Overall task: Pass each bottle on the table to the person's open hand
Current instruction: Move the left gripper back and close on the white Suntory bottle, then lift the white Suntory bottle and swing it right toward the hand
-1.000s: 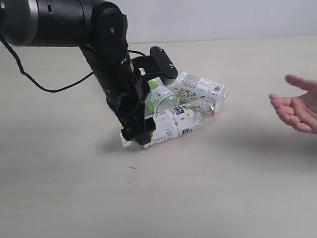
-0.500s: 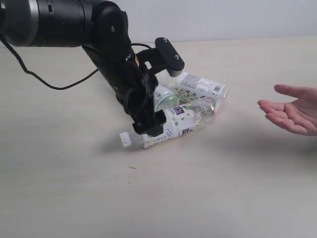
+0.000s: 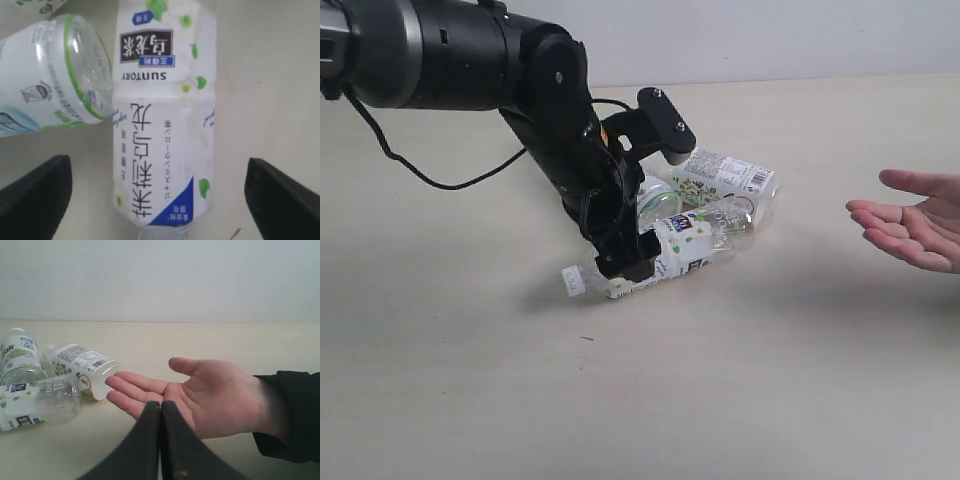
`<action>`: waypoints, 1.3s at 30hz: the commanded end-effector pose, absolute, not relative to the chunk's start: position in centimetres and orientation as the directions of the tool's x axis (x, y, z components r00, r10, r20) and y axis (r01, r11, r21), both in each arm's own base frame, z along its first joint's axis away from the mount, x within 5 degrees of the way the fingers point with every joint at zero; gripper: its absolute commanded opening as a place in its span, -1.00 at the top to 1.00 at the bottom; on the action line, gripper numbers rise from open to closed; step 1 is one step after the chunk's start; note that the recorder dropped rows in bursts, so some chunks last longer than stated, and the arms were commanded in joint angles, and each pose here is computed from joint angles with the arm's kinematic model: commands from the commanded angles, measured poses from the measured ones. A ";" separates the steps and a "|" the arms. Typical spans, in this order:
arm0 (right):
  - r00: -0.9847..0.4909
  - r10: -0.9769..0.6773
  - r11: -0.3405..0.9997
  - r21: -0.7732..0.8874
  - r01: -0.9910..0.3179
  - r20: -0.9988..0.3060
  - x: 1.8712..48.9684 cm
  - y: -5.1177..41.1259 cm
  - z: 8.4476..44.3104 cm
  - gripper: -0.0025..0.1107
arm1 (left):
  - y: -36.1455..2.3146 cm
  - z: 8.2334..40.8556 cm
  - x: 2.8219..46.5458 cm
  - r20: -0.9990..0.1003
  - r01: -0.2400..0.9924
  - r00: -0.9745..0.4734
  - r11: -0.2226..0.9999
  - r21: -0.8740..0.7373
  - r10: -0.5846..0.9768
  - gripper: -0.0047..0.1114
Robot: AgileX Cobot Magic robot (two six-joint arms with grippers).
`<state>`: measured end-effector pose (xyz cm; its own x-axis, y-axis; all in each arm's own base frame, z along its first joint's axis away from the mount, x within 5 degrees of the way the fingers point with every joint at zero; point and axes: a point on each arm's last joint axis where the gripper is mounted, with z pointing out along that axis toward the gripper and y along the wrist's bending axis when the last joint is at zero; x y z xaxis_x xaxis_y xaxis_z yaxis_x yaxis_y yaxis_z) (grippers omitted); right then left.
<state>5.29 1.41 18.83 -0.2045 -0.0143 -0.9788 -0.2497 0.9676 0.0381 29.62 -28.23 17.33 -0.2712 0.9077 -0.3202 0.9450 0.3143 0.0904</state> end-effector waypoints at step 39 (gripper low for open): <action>-0.197 -0.017 0.970 0.032 -0.242 -0.980 5.3 1.4 18.7 0.96 | -28.4 12.0 29.8 -0.210 0.952 -0.289 0.303 0.037 0.934 0.53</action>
